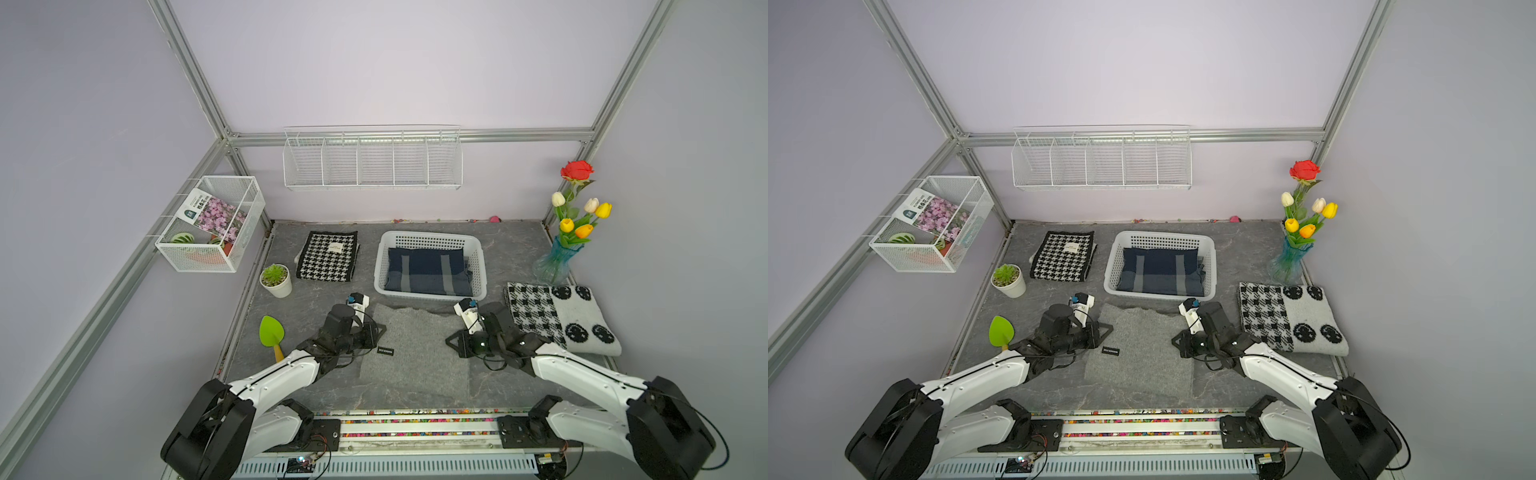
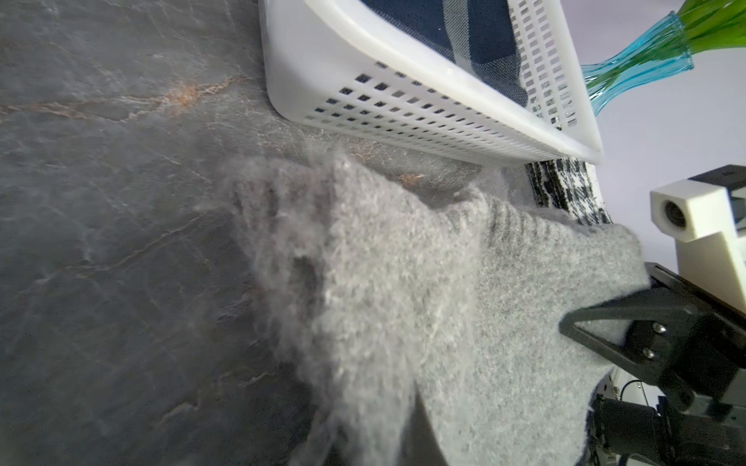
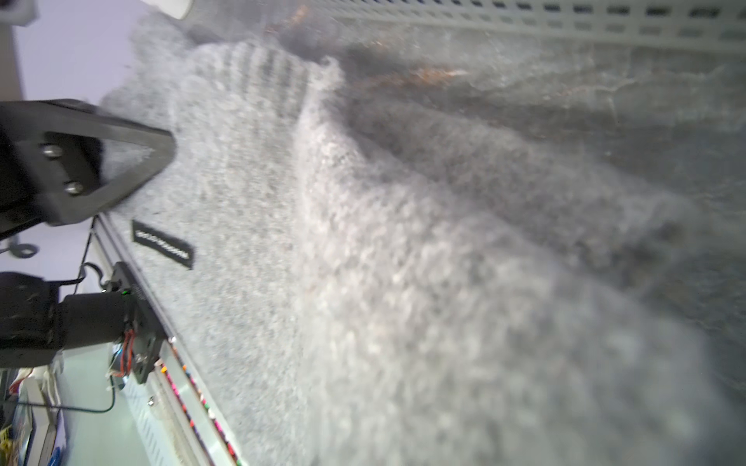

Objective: Put the folded scarf in the basket
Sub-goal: Pick up the scarf at the center of the board.

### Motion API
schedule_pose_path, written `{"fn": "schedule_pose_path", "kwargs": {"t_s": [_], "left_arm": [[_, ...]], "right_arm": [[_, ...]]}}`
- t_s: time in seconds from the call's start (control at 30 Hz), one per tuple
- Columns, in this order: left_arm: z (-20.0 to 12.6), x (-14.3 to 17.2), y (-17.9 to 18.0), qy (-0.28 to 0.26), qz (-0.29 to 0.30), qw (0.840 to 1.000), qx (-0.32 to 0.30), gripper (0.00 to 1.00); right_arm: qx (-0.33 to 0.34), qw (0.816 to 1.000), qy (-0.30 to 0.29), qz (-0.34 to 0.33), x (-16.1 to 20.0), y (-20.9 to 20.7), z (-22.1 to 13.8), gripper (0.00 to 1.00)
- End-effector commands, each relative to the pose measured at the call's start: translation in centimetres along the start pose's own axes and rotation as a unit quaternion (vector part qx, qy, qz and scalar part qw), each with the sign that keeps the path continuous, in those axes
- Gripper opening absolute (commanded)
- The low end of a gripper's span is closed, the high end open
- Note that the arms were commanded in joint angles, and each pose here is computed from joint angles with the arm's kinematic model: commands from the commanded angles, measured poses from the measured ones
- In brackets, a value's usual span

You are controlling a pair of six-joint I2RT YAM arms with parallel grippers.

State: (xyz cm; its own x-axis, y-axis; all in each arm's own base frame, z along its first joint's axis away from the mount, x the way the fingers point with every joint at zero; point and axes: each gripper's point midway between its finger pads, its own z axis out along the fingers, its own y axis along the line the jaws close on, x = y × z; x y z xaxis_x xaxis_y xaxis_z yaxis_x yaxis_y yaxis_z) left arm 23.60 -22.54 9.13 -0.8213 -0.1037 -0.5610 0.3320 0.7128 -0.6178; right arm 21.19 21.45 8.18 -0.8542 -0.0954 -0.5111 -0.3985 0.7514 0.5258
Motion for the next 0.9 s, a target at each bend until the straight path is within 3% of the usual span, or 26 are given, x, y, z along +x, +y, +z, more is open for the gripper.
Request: {"fn": "schedule_pose_path", "kwargs": {"t_s": [0.0, 0.27, 0.57, 0.73, 0.87], "left_arm": [[-1.1, -1.3, -2.1, -0.024, 0.020, 0.999, 0.011, 0.00], [-4.4, -4.2, -7.8, -0.064, 0.040, 0.995, 0.072, 0.00], [-7.7, -12.3, -12.4, -0.161, 0.061, 0.983, 0.068, 0.00], [-6.6, -17.2, -13.6, -0.188, 0.082, 0.978, 0.024, 0.00], [-3.5, -20.1, -12.3, -0.181, 0.063, 0.982, 0.003, 0.00]], "right_arm": [[-0.017, 0.999, -0.020, -0.021, -0.6, 1.3, -1.3, 0.00], [-0.036, 0.996, -0.061, -0.056, -4.1, 5.2, -6.3, 0.00], [0.025, 0.990, -0.107, -0.092, -10.9, 6.8, -11.3, 0.00], [0.078, 0.988, -0.102, -0.082, -15.1, 4.5, -10.9, 0.00], [0.125, 0.984, -0.097, -0.078, -18.1, 2.2, -10.1, 0.00]]}}
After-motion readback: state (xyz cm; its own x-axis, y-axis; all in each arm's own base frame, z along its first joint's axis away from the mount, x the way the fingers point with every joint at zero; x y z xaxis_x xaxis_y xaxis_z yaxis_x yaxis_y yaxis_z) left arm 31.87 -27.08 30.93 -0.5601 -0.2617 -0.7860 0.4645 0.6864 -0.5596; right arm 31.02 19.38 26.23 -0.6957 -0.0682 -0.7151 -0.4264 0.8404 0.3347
